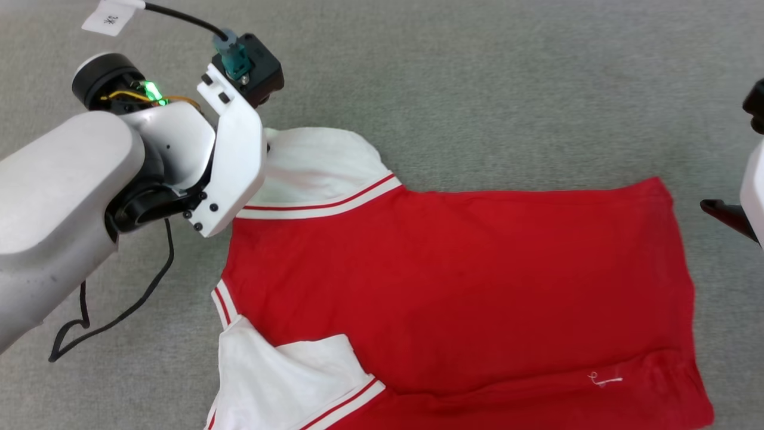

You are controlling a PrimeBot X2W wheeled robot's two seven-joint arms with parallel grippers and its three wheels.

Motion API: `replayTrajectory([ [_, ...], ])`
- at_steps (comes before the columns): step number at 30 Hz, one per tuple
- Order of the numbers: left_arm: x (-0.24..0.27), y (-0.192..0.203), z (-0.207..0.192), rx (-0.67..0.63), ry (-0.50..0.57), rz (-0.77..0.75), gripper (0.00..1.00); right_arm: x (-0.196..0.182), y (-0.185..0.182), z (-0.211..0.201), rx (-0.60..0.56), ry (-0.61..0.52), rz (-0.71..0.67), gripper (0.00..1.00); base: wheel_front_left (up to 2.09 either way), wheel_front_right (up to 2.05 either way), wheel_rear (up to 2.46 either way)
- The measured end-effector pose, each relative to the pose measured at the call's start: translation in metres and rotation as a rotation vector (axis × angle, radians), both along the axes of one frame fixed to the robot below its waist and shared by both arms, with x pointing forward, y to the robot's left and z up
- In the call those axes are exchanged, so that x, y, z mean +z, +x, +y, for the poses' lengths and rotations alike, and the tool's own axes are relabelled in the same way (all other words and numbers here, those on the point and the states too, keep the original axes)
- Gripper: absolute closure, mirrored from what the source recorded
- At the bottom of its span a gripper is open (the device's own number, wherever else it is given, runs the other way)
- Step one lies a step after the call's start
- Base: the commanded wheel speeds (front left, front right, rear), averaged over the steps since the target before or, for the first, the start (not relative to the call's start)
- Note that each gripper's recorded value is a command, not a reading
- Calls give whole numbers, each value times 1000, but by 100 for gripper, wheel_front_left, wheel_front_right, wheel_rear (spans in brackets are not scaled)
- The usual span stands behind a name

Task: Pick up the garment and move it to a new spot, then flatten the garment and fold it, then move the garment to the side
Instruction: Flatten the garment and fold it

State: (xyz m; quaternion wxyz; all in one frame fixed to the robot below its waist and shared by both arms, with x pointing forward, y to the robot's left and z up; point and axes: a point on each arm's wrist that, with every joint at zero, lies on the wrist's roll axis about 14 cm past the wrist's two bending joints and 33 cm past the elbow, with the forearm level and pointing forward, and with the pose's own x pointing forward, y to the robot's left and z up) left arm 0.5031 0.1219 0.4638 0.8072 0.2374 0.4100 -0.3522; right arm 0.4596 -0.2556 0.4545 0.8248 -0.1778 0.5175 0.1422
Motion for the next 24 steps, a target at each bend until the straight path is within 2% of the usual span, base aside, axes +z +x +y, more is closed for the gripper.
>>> replayTrajectory([
  [8,-16,4,6,11,-6,10,100,-49,9,17,10,4,155,0,0,0,0],
  [12,-26,2,12,24,-6,27,100,-81,-2,27,20,26,236,0,0,0,0],
  [16,-30,3,16,35,-8,31,100,-89,-4,30,24,49,245,0,0,0,0],
  [17,-30,3,16,35,-8,30,100,-89,-4,31,26,52,241,56,0,0,0],
  [18,-29,4,16,35,-9,26,100,-89,-4,32,28,58,233,100,0,0,0],
  [24,-19,3,16,42,-21,-3,100,-76,0,38,57,81,151,100,0,0,0],
])
